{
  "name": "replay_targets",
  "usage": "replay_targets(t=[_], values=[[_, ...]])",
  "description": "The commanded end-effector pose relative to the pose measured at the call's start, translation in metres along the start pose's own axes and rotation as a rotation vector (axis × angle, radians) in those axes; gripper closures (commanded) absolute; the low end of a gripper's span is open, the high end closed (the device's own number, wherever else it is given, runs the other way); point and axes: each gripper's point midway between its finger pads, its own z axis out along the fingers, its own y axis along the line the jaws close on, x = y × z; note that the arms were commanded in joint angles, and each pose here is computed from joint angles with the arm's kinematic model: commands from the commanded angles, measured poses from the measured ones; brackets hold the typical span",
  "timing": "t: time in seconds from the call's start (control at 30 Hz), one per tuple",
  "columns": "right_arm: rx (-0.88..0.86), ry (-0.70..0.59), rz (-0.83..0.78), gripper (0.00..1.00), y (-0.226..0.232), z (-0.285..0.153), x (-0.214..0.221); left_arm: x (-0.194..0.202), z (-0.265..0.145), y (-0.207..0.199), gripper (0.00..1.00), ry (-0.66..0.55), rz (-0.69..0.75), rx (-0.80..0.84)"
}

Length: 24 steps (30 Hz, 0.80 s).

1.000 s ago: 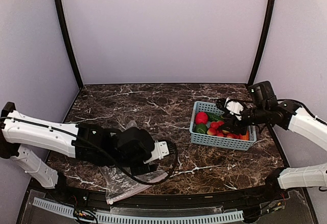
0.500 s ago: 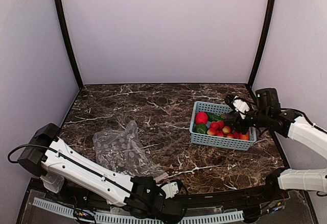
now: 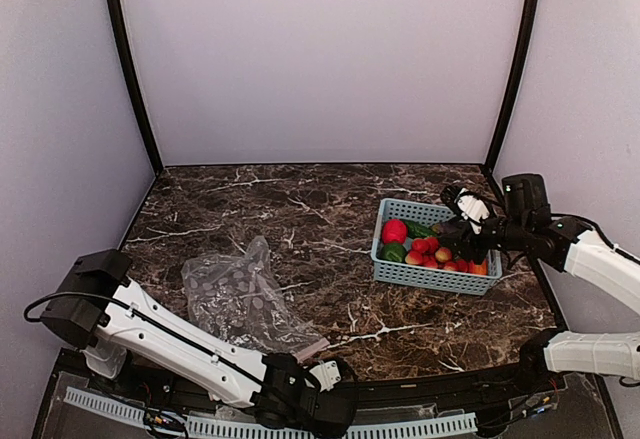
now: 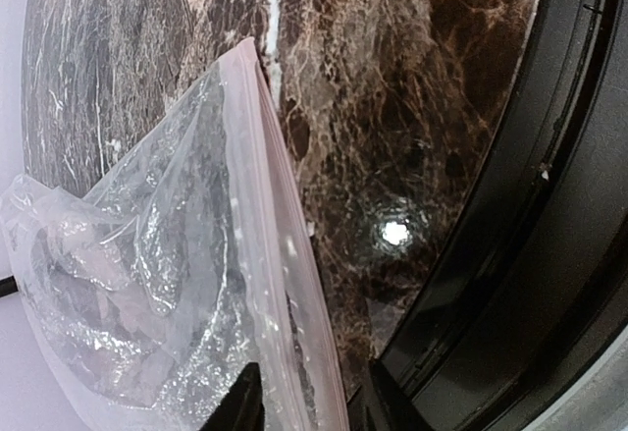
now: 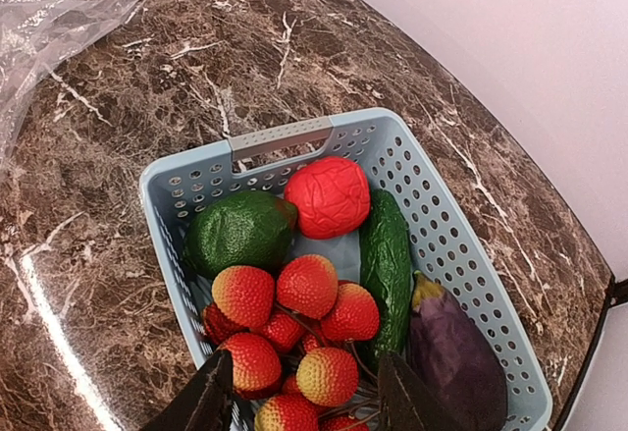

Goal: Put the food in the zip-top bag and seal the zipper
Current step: Pick up the zipper food storage bag at the center of the board.

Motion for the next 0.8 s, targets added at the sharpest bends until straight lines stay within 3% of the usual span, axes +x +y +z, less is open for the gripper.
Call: replay_targets(t=[0.0, 0.3, 0.6, 0.77], values=[[-0.004, -0.025, 0.007, 0.52, -0.001, -0.001, -0.003, 0.008, 0.011, -0.003, 0.64, 0.030, 0.000, -0.029], [-0.029, -0.017, 0.007, 0.52, 0.003, 0.002, -0.001, 0.015, 0.027, 0.025, 0.65, 0.113, -0.005, -0.202], [-0.038, -0.019, 0.006, 0.52, 0.005, 0.002, -0.001, 0.009, 0.017, 0.064, 0.87, 0.116, -0.031, -0.357], [-0.042, -0.029, 0.002, 0.52, 0.006, 0.001, -0.003, 0.002, 0.005, 0.090, 0.93, 0.093, -0.085, -0.384]])
